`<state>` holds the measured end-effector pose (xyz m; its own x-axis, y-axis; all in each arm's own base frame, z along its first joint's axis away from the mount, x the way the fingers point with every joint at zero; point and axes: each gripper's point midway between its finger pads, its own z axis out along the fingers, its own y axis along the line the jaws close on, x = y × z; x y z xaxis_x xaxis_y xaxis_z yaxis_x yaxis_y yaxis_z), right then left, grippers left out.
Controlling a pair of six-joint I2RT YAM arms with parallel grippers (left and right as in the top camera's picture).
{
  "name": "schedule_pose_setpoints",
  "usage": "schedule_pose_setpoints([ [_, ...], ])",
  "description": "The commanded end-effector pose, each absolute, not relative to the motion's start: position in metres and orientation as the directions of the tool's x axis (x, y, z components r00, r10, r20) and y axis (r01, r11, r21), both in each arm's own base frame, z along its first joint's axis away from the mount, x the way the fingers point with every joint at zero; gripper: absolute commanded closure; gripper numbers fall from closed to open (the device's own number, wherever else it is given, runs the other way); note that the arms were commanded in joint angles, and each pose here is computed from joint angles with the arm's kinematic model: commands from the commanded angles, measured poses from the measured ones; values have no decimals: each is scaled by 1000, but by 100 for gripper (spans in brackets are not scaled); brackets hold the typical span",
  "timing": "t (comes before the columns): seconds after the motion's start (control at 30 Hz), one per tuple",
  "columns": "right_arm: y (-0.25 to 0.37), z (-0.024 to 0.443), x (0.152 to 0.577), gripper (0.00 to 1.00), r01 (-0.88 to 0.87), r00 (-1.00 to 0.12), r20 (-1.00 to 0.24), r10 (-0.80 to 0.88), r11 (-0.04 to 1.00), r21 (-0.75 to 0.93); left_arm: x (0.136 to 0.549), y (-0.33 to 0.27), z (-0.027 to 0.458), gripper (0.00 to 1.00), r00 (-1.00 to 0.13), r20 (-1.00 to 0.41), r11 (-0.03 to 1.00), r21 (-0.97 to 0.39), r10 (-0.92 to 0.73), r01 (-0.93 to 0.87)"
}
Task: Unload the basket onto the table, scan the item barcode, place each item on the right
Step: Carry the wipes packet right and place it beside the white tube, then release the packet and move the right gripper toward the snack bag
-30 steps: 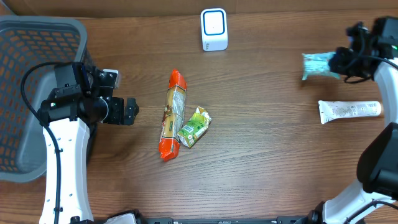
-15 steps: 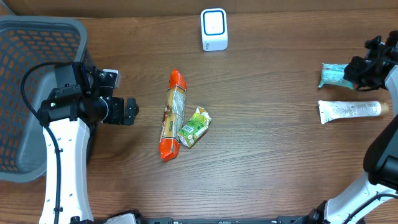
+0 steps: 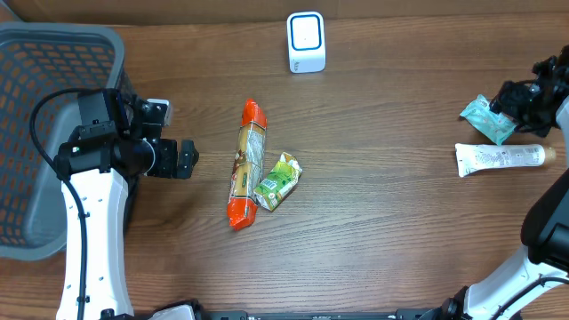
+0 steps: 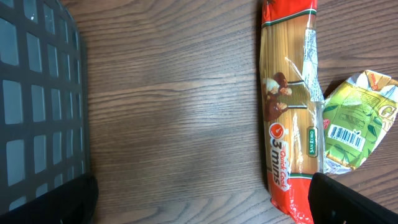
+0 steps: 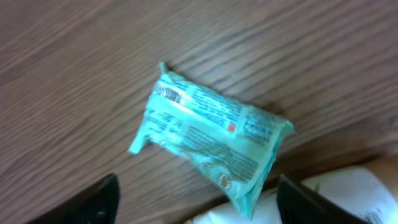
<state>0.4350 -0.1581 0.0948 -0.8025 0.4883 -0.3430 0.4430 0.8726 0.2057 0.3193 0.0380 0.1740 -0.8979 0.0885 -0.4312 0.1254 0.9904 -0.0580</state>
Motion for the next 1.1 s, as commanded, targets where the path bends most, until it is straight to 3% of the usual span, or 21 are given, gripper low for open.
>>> schedule_pose_setpoints([
  [0.0, -153, 156, 459, 12, 394, -752, -440, 491, 870, 297, 323, 37, 178, 1, -889, -444, 988, -53, 110, 148],
  [0.1, -125, 193, 466, 0, 304, -760, -446, 473, 865, 400, 323, 37, 178, 0, -889, -444, 988, -53, 110, 148],
  [0.23, -60, 232, 462, 0, 189, -801, -347, 487, 757, 626, 323, 37, 178, 0, -889, -444, 988, -53, 110, 148],
  [0.37, -10, 232, 455, 0, 144, -861, -249, 444, 683, 716, 323, 37, 178, 1, -889, -444, 988, -53, 110, 148],
  [0.57, 72, 203, 436, 0, 91, -950, -154, 272, 713, 695, 323, 37, 178, 0, -889, -444, 988, -53, 110, 148],
  [0.7, 127, 174, 415, 13, 34, -983, -122, 139, 783, 621, 323, 37, 178, 0, -889, -444, 988, -53, 110, 148],
  [1.07, 238, 109, 326, 13, -63, -994, 45, -101, 856, 514, 323, 37, 178, 0, -889, -444, 988, -53, 109, 148],
])
